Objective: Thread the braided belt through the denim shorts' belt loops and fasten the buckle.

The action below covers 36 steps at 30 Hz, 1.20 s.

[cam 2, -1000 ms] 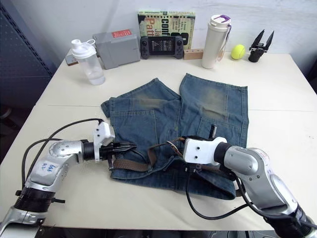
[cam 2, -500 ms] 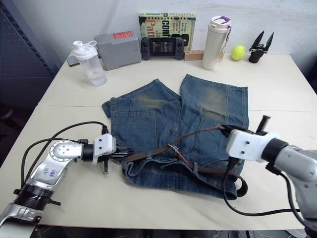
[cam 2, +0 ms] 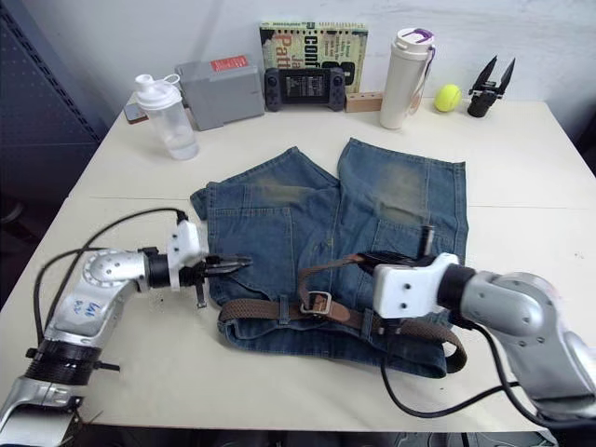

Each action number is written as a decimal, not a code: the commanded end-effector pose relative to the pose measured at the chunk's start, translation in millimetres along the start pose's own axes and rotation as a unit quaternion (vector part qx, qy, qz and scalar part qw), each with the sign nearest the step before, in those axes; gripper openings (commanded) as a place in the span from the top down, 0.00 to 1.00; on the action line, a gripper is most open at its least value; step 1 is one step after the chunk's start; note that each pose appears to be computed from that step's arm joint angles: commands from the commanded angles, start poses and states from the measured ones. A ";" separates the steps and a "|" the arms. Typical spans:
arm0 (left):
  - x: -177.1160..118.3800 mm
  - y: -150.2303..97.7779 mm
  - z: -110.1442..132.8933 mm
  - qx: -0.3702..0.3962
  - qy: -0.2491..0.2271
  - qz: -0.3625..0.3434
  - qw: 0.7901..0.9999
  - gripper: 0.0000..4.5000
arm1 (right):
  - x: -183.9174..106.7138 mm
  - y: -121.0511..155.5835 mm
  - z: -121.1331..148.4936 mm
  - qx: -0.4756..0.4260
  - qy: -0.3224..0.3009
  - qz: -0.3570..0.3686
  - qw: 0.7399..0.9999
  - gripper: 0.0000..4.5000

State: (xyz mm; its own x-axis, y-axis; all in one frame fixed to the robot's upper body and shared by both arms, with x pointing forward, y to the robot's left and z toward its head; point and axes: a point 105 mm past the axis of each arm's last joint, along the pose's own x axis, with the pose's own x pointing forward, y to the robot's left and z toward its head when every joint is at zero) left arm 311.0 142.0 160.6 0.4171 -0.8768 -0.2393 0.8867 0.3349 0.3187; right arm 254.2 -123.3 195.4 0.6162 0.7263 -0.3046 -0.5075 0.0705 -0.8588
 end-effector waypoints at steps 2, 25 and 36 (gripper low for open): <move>-4.8 -4.0 43.8 -0.025 -0.065 -0.023 0.997 0.84 | 10.7 -0.7 10.1 -0.012 -0.015 -0.007 1.000 1.00; 60.8 -44.7 59.4 0.055 0.032 0.043 0.997 0.02 | 22.5 -7.6 16.0 -0.033 -0.012 -0.022 0.999 1.00; 61.1 -43.8 47.3 0.019 0.084 0.091 0.992 0.02 | 25.9 -10.5 17.6 -0.036 -0.014 -0.025 0.999 1.00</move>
State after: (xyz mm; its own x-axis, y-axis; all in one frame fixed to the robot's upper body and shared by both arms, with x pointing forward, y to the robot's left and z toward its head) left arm 288.2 58.7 169.2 0.5731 -0.7423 -0.3473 0.8115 0.4547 0.3671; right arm 269.9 -99.5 194.7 0.6292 0.7240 -0.2828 -0.4692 0.0637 -0.8808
